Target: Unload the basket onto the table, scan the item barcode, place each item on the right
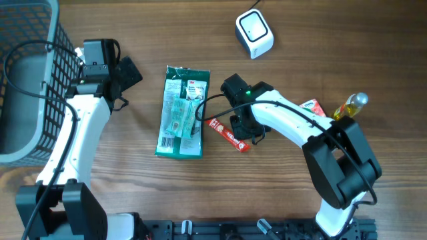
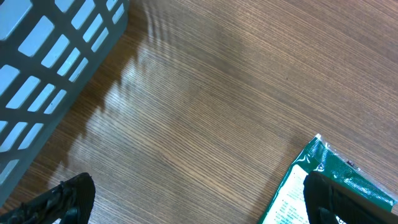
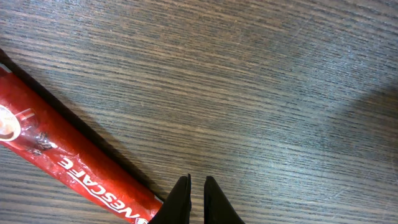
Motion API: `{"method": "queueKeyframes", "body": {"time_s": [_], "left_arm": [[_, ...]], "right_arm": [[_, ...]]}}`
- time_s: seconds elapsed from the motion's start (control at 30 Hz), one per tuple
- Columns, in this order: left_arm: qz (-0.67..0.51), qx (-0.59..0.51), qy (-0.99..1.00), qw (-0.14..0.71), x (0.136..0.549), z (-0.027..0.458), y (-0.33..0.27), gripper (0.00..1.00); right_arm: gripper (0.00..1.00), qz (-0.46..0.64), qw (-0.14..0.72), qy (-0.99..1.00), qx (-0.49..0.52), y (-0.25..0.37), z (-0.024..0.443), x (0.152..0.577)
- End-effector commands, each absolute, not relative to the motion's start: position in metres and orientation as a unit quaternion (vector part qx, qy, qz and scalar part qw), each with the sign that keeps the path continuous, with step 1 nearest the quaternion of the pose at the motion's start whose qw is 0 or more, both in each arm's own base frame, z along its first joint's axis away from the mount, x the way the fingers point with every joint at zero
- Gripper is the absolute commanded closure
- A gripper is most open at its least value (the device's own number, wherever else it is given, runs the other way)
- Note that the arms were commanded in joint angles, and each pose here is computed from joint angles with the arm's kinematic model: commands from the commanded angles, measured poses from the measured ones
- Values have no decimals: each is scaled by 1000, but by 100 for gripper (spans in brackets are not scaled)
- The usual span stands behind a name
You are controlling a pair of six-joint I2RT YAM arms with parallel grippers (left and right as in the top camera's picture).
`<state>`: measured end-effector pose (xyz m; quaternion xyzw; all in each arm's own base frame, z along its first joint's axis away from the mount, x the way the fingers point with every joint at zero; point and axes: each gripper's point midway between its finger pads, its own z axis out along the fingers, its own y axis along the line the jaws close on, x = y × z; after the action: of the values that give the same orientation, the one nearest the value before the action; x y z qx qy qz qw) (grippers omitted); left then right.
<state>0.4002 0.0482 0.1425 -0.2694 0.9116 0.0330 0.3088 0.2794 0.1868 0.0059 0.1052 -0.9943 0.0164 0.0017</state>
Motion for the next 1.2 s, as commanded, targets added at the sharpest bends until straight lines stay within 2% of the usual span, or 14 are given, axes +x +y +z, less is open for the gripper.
{"method": "queueKeyframes", "body": {"time_s": [0.0,0.7,0.73,0.8,0.83,0.87,0.9,1.0,1.03,1.13,1.17], "left_arm": [[28,-278,907,315,403,148,49,0],[28,-278,907,315,403,148,49,0],[28,-278,907,315,403,148,49,0],[28,-278,907,315,403,148,49,0],[28,-278,907,315,403,148,49,0],[28,-278,907,315,403,148,49,0],[28,-278,907,315,403,148,49,0],[28,-278,907,315,403,148,49,0],[28,-278,907,315,403,148,49,0],[28,-278,907,315,403,148,49,0],[28,-278,907,315,403,148,49,0]], "right_arm": [[90,27,2,-994,102,183,3,277],[89,27,4,-994,106,183,3,277],[82,27,4,-994,106,183,3,277],[81,29,6,-994,108,182,3,276],[81,29,7,-994,108,182,3,275],[90,28,4,-993,118,183,3,277],[94,24,-2,-991,131,186,6,281],[84,3,-11,-990,144,198,32,291],[79,-41,1,-982,183,213,38,285],[74,-83,29,-973,214,223,39,270],[70,-80,34,-972,220,220,35,266]]}}
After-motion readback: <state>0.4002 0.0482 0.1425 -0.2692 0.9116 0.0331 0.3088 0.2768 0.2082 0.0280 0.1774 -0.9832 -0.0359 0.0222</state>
